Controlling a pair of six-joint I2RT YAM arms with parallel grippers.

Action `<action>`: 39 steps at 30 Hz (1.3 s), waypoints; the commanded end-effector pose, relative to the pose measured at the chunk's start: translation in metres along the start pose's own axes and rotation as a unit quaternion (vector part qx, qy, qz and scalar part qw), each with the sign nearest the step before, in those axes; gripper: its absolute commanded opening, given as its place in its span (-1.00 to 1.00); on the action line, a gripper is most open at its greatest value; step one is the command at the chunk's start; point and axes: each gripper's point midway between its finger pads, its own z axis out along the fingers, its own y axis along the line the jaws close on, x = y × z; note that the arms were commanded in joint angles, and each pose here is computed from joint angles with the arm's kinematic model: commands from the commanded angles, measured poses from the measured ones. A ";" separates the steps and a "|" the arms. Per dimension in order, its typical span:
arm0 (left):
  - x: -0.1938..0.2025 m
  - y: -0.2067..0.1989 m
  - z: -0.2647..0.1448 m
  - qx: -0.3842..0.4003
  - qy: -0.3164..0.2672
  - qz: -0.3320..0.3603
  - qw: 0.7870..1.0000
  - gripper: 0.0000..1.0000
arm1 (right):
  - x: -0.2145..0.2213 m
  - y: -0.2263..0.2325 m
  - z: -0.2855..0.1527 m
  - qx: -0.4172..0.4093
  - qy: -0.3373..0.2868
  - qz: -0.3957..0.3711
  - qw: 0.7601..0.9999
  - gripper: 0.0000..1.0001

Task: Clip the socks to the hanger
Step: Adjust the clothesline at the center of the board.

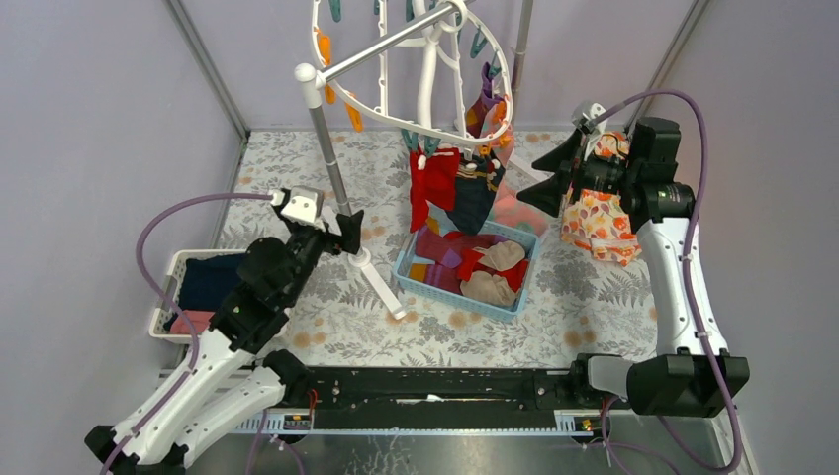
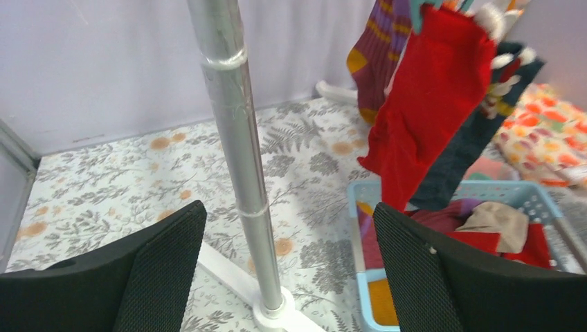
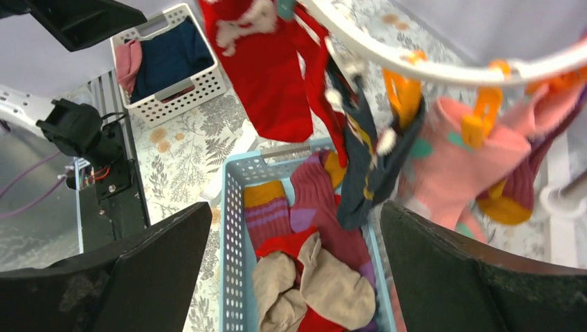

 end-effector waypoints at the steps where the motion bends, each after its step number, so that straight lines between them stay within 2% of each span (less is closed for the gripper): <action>1: 0.003 0.017 0.017 -0.040 0.002 0.038 0.998 0.84 | 0.011 0.003 -0.009 -0.019 -0.012 0.041 0.999 0.99; 3: 0.001 0.019 0.027 -0.045 -0.005 0.023 0.999 0.73 | 0.015 0.007 -0.009 -0.022 -0.011 0.043 0.999 0.99; 6: -0.003 0.029 0.042 -0.062 -0.014 0.019 0.998 0.70 | 0.020 0.013 -0.011 -0.025 -0.012 0.043 0.999 0.99; 9: -0.005 0.030 0.058 -0.044 -0.024 0.012 0.999 0.62 | 0.024 0.018 -0.012 -0.029 -0.012 0.045 0.999 0.99; 14: 0.002 0.026 0.066 -0.020 -0.014 -0.009 1.000 0.15 | 0.030 0.022 -0.017 -0.025 -0.007 0.043 0.999 0.99; 16: 0.002 0.027 0.062 -0.021 -0.018 -0.010 1.000 -0.20 | 0.032 0.023 -0.018 -0.023 -0.007 0.044 0.999 0.99; 22: -0.004 0.019 0.042 0.005 -0.023 -0.010 1.000 -0.65 | 0.033 0.021 -0.019 -0.021 -0.008 0.052 0.998 0.99; 27: -0.014 0.002 0.023 0.053 -0.029 -0.034 0.998 -0.73 | 0.032 0.015 -0.021 0.001 -0.005 0.051 0.999 0.99; 33: -0.024 -0.025 0.007 0.119 -0.023 -0.103 0.987 -0.78 | 0.032 0.007 -0.028 0.030 -0.005 0.060 0.998 0.99; 39: -0.009 -0.052 -0.001 0.169 0.031 -0.200 0.965 -0.81 | 0.031 0.000 -0.037 0.049 -0.011 0.070 0.996 0.99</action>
